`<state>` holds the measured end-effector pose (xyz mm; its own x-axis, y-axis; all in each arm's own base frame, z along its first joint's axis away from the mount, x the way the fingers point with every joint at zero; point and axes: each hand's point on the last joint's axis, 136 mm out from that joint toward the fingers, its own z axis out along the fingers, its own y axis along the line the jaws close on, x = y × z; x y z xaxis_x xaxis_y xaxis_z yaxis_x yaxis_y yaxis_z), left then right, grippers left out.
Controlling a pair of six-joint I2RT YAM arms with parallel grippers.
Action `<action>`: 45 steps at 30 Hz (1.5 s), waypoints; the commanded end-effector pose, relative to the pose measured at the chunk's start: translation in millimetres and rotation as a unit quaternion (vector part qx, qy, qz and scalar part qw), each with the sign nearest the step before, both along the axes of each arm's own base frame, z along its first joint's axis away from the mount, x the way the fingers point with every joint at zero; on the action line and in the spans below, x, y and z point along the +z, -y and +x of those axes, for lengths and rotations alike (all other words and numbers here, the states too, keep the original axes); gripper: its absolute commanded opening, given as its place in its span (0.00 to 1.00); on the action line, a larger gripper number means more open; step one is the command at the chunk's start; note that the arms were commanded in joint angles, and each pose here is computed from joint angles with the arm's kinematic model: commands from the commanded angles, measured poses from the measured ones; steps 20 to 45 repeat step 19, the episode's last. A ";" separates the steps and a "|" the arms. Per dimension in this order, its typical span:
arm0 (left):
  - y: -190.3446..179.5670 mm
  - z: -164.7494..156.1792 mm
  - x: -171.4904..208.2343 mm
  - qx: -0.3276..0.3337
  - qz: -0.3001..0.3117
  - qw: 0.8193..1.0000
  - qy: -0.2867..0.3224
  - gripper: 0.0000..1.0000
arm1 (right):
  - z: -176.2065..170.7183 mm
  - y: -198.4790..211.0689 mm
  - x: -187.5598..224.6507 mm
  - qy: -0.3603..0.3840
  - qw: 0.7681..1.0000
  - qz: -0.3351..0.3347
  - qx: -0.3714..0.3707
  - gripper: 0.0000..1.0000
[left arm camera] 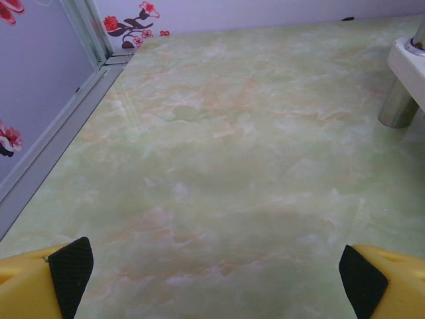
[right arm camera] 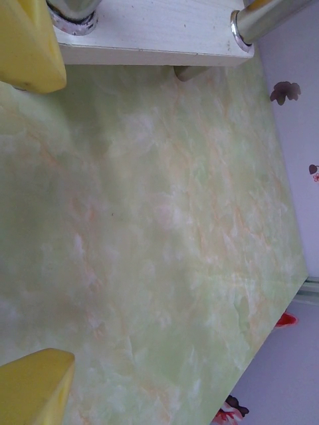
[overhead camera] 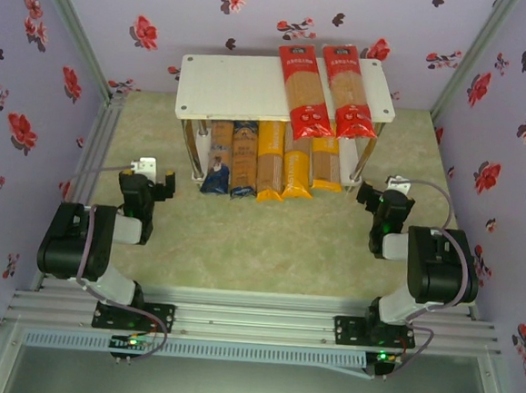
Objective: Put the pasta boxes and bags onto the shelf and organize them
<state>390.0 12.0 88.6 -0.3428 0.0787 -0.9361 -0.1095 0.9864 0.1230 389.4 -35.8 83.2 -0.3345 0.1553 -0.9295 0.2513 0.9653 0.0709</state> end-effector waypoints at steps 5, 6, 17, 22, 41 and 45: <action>-1.0 3.6 8.5 0.003 -0.005 1.000 0.011 1.00 | 2.1 -1.9 5.1 0.008 1.000 -0.007 0.006 0.99; -1.1 4.1 8.8 0.003 -0.006 1.000 0.011 1.00 | 2.0 -1.8 5.1 0.008 1.000 -0.007 0.006 0.99; -1.4 4.8 8.1 0.002 -0.006 1.000 0.008 1.00 | 1.9 -1.8 5.1 0.008 1.000 -0.007 0.006 0.99; -1.4 4.5 8.3 0.003 -0.006 1.000 0.009 1.00 | 2.0 -1.8 5.1 0.008 1.000 -0.007 0.006 0.99; -1.4 4.5 8.3 0.003 -0.006 1.000 0.009 1.00 | 2.0 -1.8 5.1 0.008 1.000 -0.007 0.006 0.99; -1.4 4.5 8.3 0.003 -0.006 1.000 0.009 1.00 | 2.0 -1.8 5.1 0.008 1.000 -0.007 0.006 0.99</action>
